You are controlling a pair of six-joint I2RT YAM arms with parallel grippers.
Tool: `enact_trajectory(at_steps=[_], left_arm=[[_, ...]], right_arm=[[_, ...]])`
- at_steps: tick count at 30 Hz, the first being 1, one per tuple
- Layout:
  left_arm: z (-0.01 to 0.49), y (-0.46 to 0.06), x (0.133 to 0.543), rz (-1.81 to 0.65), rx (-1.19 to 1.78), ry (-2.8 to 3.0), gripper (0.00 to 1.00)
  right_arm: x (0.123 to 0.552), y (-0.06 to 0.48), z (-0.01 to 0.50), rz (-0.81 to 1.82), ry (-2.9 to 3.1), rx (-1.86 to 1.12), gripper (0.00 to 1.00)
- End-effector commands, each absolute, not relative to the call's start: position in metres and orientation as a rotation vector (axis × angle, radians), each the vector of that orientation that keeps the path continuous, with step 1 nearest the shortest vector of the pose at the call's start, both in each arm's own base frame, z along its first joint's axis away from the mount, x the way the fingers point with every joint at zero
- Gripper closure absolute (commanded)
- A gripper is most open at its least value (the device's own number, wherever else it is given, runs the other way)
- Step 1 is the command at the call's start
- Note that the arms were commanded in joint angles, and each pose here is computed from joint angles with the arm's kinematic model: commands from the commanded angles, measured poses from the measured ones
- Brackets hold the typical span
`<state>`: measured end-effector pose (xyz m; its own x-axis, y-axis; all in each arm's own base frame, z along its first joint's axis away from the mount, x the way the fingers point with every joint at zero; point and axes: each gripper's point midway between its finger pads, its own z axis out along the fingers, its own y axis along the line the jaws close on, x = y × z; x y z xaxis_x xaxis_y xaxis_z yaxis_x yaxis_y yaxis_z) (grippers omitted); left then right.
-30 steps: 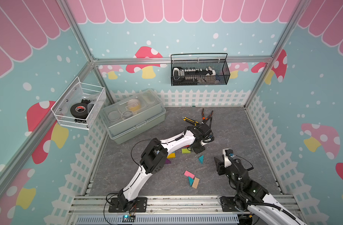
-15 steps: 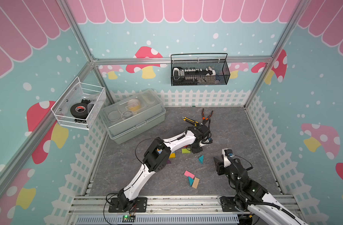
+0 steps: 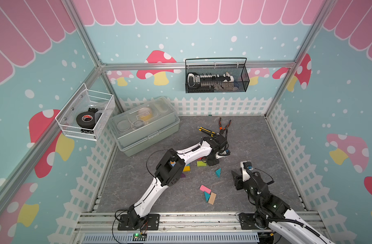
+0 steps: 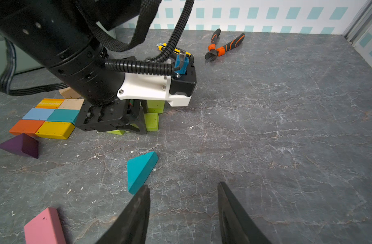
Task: Assemble a piece of candy with building blocks
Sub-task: Assemble the building block at the center of the board.
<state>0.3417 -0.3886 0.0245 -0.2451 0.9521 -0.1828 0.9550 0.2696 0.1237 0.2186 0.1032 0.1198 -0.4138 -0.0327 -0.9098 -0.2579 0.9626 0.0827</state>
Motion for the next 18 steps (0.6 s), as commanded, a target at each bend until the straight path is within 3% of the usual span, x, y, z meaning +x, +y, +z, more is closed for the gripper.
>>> enact_trajectory(at_steps=[1, 18], left_arm=[[0.0237, -0.3836, 0.3366, -0.048, 1.827, 2.326, 0.67], [0.0278, -0.3913, 0.3409, -0.04, 1.823, 2.293, 0.59]], right_arm=[[0.2205, 0.1039, 0.1197, 0.269, 1.979, -0.182, 0.48], [0.2213, 0.1061, 0.1191, 0.271, 1.982, -0.193, 0.48]])
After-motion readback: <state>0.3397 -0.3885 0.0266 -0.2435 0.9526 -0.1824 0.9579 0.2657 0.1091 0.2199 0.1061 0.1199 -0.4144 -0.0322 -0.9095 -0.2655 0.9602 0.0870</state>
